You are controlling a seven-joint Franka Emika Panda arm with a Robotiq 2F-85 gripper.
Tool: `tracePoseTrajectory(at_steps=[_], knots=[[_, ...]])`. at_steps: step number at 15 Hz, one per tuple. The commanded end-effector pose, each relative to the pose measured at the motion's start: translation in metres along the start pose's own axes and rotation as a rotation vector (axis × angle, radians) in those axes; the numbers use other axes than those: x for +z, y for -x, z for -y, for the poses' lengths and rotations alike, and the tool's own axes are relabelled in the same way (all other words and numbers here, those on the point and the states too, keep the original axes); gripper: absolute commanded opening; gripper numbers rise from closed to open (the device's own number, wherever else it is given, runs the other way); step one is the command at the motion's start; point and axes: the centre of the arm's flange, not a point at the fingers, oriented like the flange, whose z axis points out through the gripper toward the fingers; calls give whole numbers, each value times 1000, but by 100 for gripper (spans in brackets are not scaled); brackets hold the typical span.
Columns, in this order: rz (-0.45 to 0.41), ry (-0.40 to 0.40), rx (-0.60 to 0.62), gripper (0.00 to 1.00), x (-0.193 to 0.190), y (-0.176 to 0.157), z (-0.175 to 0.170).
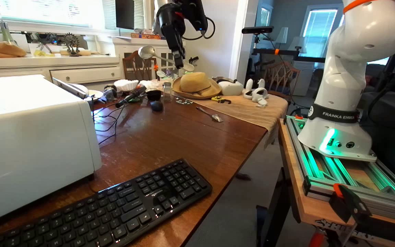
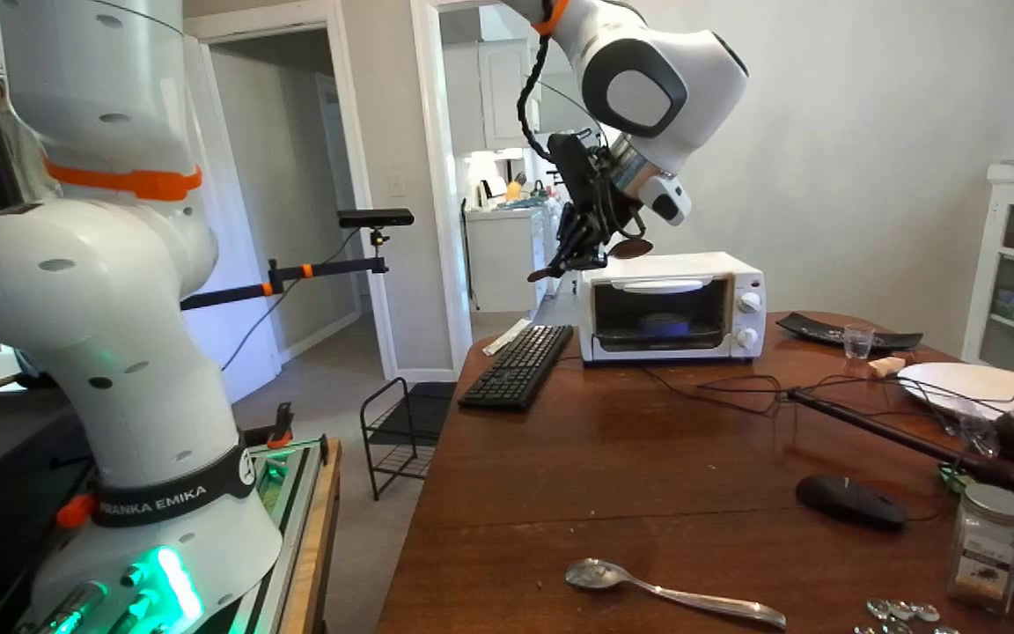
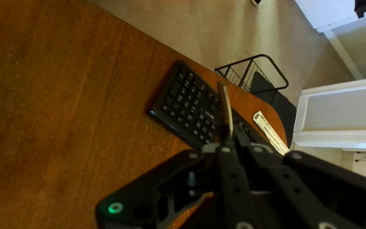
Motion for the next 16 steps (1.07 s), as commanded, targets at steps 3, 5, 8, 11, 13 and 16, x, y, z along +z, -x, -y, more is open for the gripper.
tracePoseTrajectory(at_steps=[3, 5, 8, 11, 13, 16], knots=[[31, 6, -26, 1, -4, -11, 2], [78, 23, -105, 1, -12, -36, 6], [138, 45, -208, 1, -19, -57, 17], [175, 60, -292, 1, -23, -77, 26], [193, 70, -348, 1, -23, -92, 34], [216, 48, -434, 1, -14, -116, 40]])
